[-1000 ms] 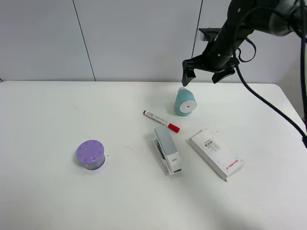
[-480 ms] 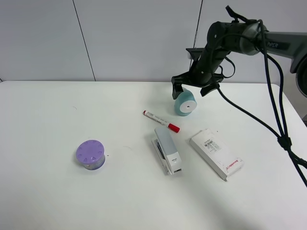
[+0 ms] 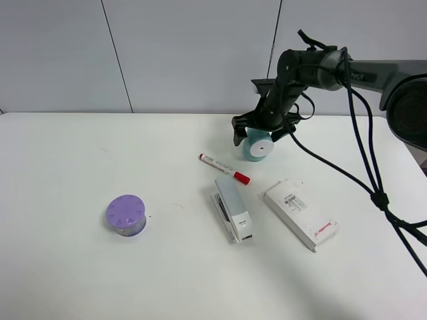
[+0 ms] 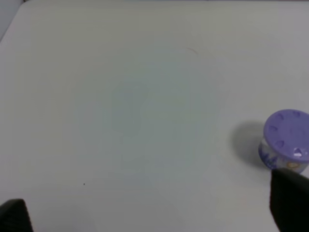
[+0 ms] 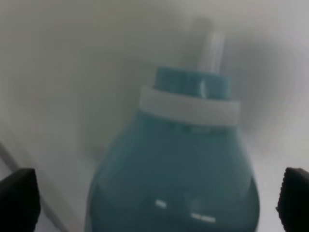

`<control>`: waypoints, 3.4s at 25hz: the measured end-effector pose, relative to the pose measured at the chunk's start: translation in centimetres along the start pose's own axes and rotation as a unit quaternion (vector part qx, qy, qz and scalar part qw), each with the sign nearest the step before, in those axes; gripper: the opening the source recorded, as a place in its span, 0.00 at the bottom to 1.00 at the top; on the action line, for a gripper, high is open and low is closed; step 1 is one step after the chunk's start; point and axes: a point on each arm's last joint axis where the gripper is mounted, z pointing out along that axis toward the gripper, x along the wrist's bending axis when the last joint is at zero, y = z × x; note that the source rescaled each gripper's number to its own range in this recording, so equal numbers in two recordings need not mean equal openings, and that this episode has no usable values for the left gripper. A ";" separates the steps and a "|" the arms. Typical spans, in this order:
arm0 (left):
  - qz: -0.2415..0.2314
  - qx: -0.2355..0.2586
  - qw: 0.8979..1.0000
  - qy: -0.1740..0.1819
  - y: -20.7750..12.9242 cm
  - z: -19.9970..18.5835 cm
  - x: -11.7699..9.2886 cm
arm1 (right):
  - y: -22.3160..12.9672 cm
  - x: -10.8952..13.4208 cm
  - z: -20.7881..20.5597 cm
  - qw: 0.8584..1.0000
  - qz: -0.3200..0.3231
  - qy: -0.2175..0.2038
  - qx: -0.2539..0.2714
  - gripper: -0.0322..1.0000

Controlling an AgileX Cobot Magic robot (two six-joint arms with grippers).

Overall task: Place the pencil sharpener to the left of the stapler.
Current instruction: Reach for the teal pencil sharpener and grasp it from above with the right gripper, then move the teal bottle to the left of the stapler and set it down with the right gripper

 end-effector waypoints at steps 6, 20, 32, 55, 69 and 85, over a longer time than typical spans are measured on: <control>0.001 0.000 1.000 0.000 0.0 0.0 0.0 | 0.8 0.2 0.8 1.000 -0.003 0.003 0.010 0.98; 0.001 0.000 1.000 0.000 0.0 0.0 0.0 | 0.2 0.2 1.4 0.999 0.004 -0.004 0.041 0.97; 0.001 0.000 1.000 0.000 0.0 0.0 0.0 | 0.0 -0.1 2.7 0.999 0.003 -0.009 0.044 0.97; 0.001 0.000 1.000 0.000 0.0 0.0 0.0 | 0.1 -0.1 2.8 0.999 0.005 -0.008 0.036 0.03; 0.001 0.000 1.000 0.000 0.0 0.0 0.0 | 1.2 3.6 -5.3 0.999 -0.030 0.010 -0.013 0.03; 0.001 0.000 1.000 0.000 0.0 0.0 0.0 | -4.8 19.5 -9.1 0.982 -0.171 0.075 0.006 0.03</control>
